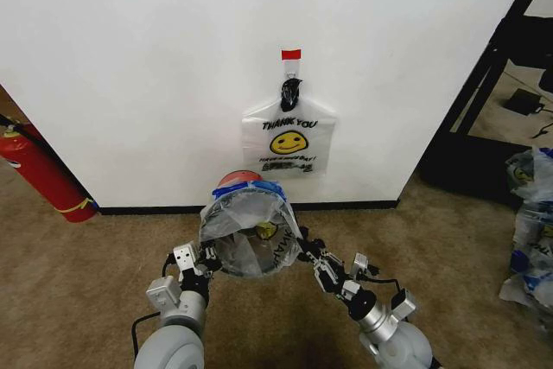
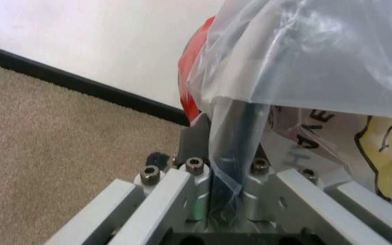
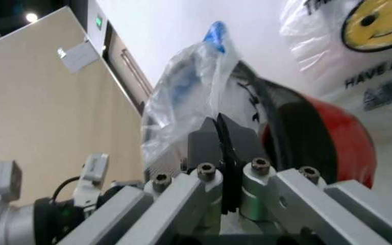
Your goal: Pick up the garbage bag from the wall and place it over the trash bin.
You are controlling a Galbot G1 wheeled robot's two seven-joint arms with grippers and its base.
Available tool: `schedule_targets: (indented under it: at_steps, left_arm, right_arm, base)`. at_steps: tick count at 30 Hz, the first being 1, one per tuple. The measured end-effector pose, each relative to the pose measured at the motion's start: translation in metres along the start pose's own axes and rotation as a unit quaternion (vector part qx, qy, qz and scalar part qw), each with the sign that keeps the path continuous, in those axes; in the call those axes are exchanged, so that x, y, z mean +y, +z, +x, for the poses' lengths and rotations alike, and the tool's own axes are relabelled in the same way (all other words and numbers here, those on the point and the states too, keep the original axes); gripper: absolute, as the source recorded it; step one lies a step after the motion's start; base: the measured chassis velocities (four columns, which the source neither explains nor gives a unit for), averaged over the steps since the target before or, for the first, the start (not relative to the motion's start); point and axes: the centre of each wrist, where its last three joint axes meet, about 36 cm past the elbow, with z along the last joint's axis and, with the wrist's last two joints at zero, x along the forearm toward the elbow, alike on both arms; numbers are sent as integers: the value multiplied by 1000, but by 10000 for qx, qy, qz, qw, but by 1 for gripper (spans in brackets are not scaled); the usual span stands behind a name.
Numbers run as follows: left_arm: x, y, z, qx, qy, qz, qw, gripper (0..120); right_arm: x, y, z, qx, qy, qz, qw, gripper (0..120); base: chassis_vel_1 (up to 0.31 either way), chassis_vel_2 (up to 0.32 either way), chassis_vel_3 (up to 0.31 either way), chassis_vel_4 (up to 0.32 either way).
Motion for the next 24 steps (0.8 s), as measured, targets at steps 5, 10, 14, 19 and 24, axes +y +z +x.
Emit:
schedule_targets:
  at_steps: [5, 10, 14, 19, 24]
  left_arm:
    - [-1, 0, 1, 2, 32, 12, 10000, 0]
    - [-2, -2, 1, -7, 88, 17, 10000, 0]
    - [-2, -4, 2, -20, 127, 19, 9999, 0]
    - [-4, -6, 8, -8, 225, 21, 9997, 0]
    - [-16, -21, 30, 84, 538, 146, 9984, 0]
  right_arm:
    - [-5, -1, -1, -71, 127, -17, 9999, 0]
    - [-14, -6, -4, -277, 312, -134, 9990, 0]
    - [-25, -9, -2, -332, 525, -159, 9979, 0]
    - [-35, -10, 2, -350, 698, -172, 9968, 0]
    - [-46, -6, 7, -263, 851, -6, 9960, 0]
  base:
    - [0, 0, 0, 0]
    - [0, 0, 0, 0]
    - [0, 0, 0, 0]
    - [0, 0, 0, 0]
    - [0, 0, 0, 0]
